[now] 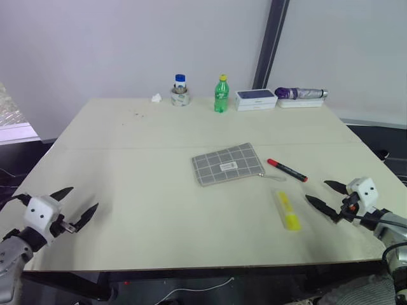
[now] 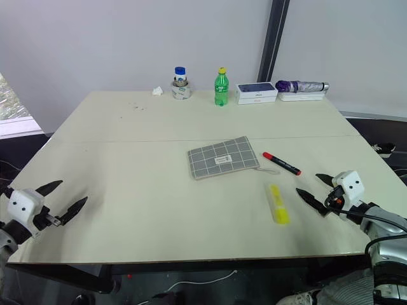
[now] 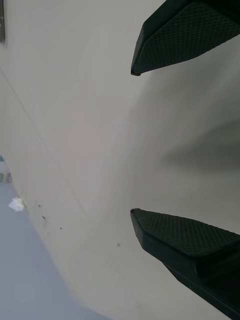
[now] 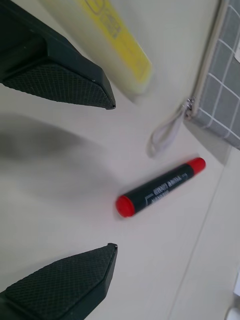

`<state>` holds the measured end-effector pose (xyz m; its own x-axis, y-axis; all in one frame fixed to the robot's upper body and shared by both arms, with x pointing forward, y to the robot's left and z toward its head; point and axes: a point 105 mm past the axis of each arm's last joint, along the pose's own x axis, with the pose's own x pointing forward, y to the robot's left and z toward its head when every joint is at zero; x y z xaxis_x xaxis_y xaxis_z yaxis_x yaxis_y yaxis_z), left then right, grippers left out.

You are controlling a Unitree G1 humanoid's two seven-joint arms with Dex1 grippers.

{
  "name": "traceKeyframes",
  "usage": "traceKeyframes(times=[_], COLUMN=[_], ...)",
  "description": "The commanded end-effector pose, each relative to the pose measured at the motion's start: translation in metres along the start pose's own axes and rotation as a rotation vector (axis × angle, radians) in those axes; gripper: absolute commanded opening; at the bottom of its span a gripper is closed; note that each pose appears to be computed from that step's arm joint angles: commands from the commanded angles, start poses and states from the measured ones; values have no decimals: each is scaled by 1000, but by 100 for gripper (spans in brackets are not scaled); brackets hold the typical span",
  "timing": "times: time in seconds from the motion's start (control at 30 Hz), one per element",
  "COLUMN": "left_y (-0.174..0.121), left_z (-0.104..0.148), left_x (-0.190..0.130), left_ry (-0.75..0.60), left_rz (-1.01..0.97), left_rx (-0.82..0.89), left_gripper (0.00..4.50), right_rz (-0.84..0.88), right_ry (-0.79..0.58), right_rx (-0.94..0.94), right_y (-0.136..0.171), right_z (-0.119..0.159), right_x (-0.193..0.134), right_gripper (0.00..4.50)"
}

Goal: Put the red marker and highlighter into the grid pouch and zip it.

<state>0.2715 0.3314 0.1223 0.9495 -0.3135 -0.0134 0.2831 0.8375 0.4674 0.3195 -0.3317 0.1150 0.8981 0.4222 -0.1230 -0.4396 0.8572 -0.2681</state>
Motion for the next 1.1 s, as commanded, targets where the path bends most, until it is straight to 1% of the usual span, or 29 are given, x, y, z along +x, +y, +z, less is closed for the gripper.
traceKeyframes(times=[0.03, 0.07, 0.13, 0.2, 0.27, 0.3, 0.33, 0.37, 0.4, 0.53, 0.57, 0.6, 0.67, 0.73, 0.8, 0.97, 1.1], left_y=[3, 2, 1, -6, -11, -17, -24, -31, -39, -70, -76, -88, -112, -129, -141, -156, -159], left_z=[11, 13, 18, 27, 32, 39, 46, 53, 59, 77, 81, 84, 90, 95, 97, 96, 94], left_x=[7, 11, 23, 49, 66, 80, 96, 110, 121, 153, 157, 162, 169, 176, 182, 192, 195], left_ry=[-46, -54, -76, -108, -130, -156, -185, -208, -231, -314, -332, -359, -417, -457, -482, -506, -512], left_rz=[10, 5, -6, -35, -59, -78, -92, -111, -134, -207, -222, -265, -347, -391, -421, -442, -444], left_rx=[72, 88, 140, 218, 277, 324, 354, 394, 439, 609, 650, 693, 813, 870, 924, 1028, 1086], left_gripper=[450, 450, 450, 450, 450, 450, 450, 450, 450, 450, 450, 450, 450, 450, 450, 450, 450], right_rz=[0, -1, 5, 16, 13, 20, 27, 27, 15, -43, -51, -59, -58, -59, -43, -32, -40], right_ry=[-52, -76, -122, -161, -185, -202, -222, -234, -225, -156, -152, -120, -108, -103, -78, -42, 6], right_rx=[-26, -10, 8, -42, -71, -79, -88, -95, -111, -172, -175, -205, -253, -268, -323, -386, -446], right_y=[-1, -1, 0, 7, 11, 16, 23, 28, 30, 35, 35, 35, 37, 38, 42, 47, 46], right_z=[15, 20, 33, 48, 58, 64, 71, 76, 77, 72, 72, 69, 70, 71, 69, 64, 60], right_x=[8, 12, 23, 46, 62, 75, 89, 100, 111, 134, 137, 140, 144, 147, 149, 154, 157], right_gripper=[445, 422, 360, 258, 148, 93, 43, 4, 4, 4, 4, 4, 4, 4, 4, 4, 4])
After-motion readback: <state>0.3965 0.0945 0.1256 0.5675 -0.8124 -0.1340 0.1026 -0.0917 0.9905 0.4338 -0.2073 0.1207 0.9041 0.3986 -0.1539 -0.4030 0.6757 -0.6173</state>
